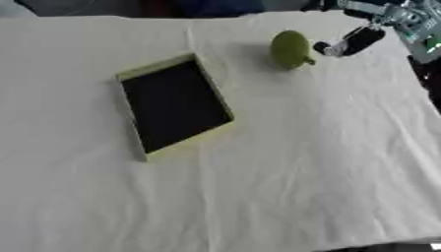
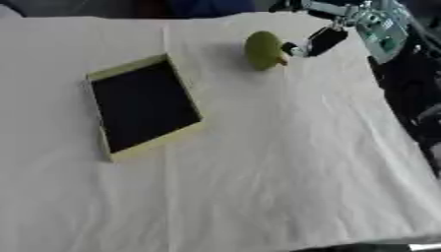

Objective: Pick up objects on the table and place them in the box.

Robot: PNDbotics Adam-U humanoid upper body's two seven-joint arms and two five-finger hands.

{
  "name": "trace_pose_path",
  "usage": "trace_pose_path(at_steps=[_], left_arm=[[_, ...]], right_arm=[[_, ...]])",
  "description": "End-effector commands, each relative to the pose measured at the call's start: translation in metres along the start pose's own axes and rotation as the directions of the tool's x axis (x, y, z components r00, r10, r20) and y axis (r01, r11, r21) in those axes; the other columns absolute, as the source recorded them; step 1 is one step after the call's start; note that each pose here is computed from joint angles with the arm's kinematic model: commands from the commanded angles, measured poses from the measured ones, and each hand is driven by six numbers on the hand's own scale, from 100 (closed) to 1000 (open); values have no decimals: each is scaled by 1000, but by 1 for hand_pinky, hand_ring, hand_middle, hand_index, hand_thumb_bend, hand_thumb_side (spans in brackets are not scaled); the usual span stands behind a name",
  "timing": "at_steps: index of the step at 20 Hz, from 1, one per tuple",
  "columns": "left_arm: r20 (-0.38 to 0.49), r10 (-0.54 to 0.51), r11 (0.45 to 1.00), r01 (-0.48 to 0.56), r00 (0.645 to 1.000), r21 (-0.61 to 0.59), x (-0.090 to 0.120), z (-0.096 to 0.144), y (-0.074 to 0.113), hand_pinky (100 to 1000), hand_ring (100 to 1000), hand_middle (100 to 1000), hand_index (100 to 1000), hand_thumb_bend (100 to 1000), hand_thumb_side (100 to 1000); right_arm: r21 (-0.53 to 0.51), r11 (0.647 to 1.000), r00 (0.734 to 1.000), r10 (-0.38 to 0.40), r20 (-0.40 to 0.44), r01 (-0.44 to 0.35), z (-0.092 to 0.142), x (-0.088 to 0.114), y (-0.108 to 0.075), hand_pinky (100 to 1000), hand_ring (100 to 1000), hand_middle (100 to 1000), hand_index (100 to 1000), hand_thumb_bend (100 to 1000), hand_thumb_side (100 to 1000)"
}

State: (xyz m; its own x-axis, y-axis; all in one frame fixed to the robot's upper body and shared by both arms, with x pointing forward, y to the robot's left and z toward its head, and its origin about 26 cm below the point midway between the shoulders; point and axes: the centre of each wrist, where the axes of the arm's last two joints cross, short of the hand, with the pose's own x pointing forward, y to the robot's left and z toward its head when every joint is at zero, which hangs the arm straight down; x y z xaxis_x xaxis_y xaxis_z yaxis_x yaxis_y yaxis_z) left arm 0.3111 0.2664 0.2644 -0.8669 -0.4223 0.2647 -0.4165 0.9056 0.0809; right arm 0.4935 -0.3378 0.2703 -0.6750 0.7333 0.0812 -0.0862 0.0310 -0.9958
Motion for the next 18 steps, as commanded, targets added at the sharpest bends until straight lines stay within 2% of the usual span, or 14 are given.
trace_pose_path(at_steps=[1,6,11,18], left_arm=[[34,11,1000,-11,999,-1,6,-8,0,720,685,650,803,500,100],[37,20,1000,-20,999,-2,7,-9,-1,719,684,648,803,497,100],[37,25,1000,-25,999,-1,7,-10,-2,719,682,647,802,488,100],[37,25,1000,-25,999,0,7,-11,-2,719,681,645,802,487,100]], right_arm=[[201,961,969,149,197,-189,1,0,-15,902,949,894,948,254,164],[185,963,971,164,171,-196,1,-2,-12,900,949,897,948,273,169],[125,969,973,195,126,-211,6,-7,-13,893,949,903,950,301,180],[93,966,969,234,82,-241,9,-12,-9,892,950,901,950,295,180]])
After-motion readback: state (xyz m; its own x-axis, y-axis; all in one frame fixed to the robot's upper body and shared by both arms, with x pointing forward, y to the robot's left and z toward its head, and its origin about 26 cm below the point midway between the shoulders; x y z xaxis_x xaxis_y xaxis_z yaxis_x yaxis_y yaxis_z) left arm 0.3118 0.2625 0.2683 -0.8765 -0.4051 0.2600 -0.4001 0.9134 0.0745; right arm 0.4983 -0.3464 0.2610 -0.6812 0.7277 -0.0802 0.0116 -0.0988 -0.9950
